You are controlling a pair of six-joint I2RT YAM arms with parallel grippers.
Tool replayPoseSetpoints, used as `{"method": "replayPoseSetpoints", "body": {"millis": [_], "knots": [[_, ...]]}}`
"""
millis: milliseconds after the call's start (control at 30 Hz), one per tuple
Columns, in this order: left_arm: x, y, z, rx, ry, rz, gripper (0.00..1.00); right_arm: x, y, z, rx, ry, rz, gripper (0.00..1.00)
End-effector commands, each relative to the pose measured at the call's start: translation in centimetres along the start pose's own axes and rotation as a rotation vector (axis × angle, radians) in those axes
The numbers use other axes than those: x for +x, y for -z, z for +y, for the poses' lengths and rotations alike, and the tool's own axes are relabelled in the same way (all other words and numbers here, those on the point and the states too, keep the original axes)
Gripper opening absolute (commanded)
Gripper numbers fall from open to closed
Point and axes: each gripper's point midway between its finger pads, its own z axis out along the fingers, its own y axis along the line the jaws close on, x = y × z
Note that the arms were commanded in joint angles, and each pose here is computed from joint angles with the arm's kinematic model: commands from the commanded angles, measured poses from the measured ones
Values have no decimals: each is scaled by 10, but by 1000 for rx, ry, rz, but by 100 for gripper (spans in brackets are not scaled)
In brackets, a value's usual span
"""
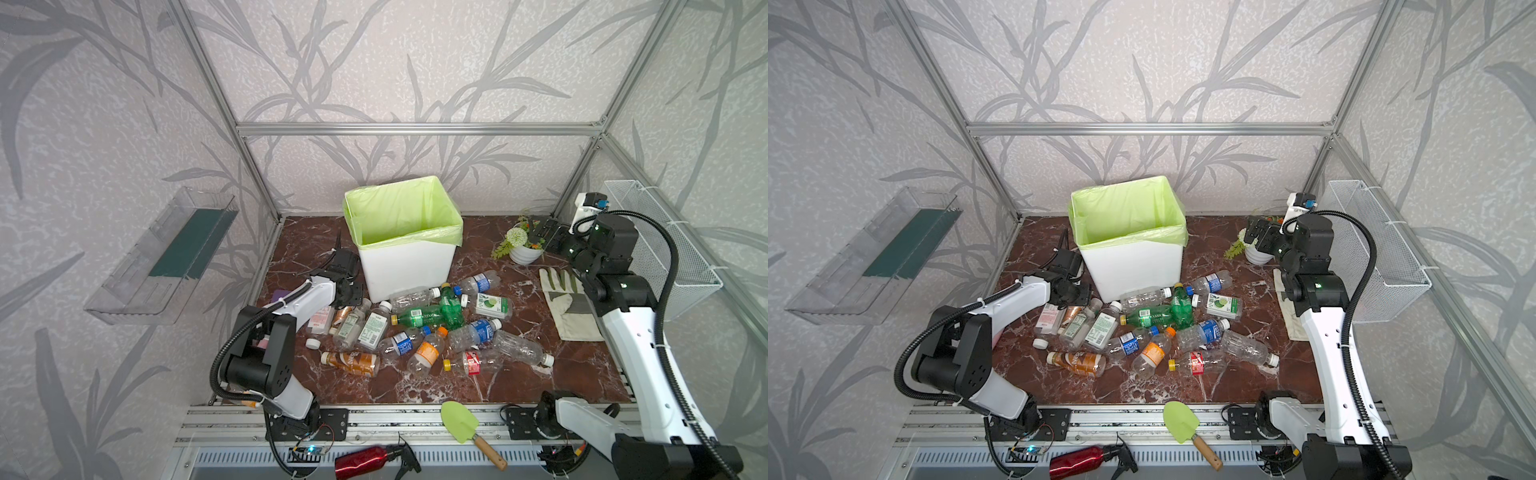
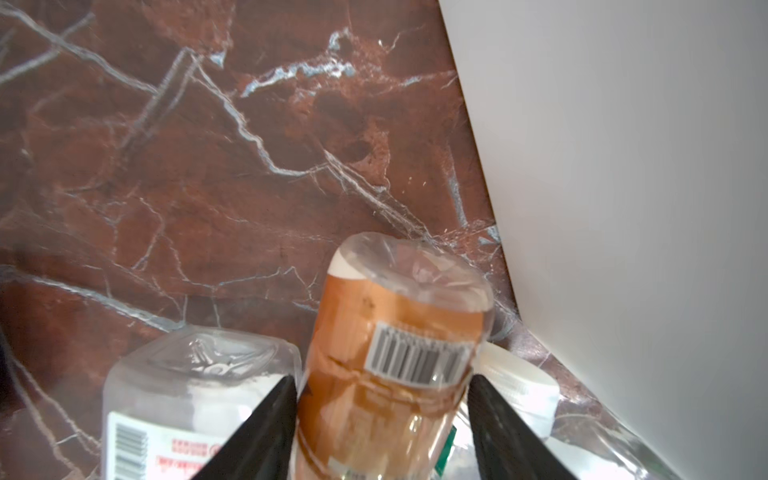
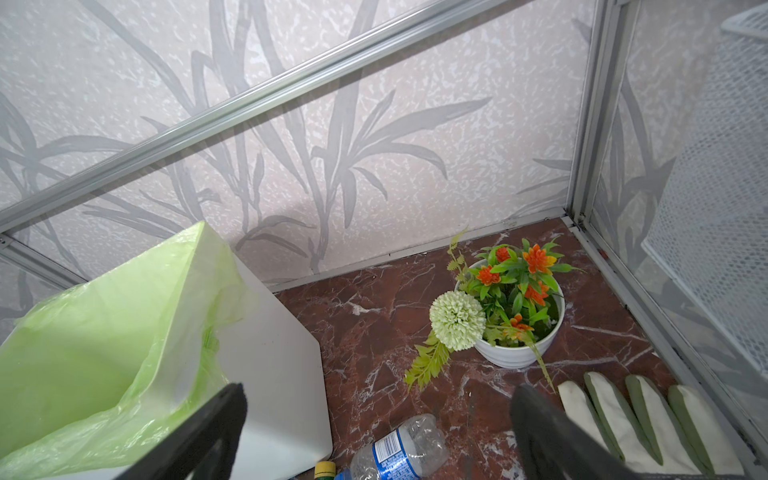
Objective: Throw the plastic bottles in the bin
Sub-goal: 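Grasp the orange-brown bottle with the left gripper while the right gripper withdraws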
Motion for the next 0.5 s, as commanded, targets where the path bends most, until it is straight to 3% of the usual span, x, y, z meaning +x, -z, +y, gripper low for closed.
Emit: {"method": "replayPoseSetpoints", "body": {"millis": [0, 267, 467], "knots": [[3, -3, -5, 25, 13, 15, 68, -4, 4, 3, -23, -19, -16, 99], [5, -15, -5, 9, 0, 56, 73, 0, 4, 0, -20, -30, -11, 99], [-2, -13, -7, 17, 0, 35, 71, -4, 6, -4, -17, -48, -20, 99]]}}
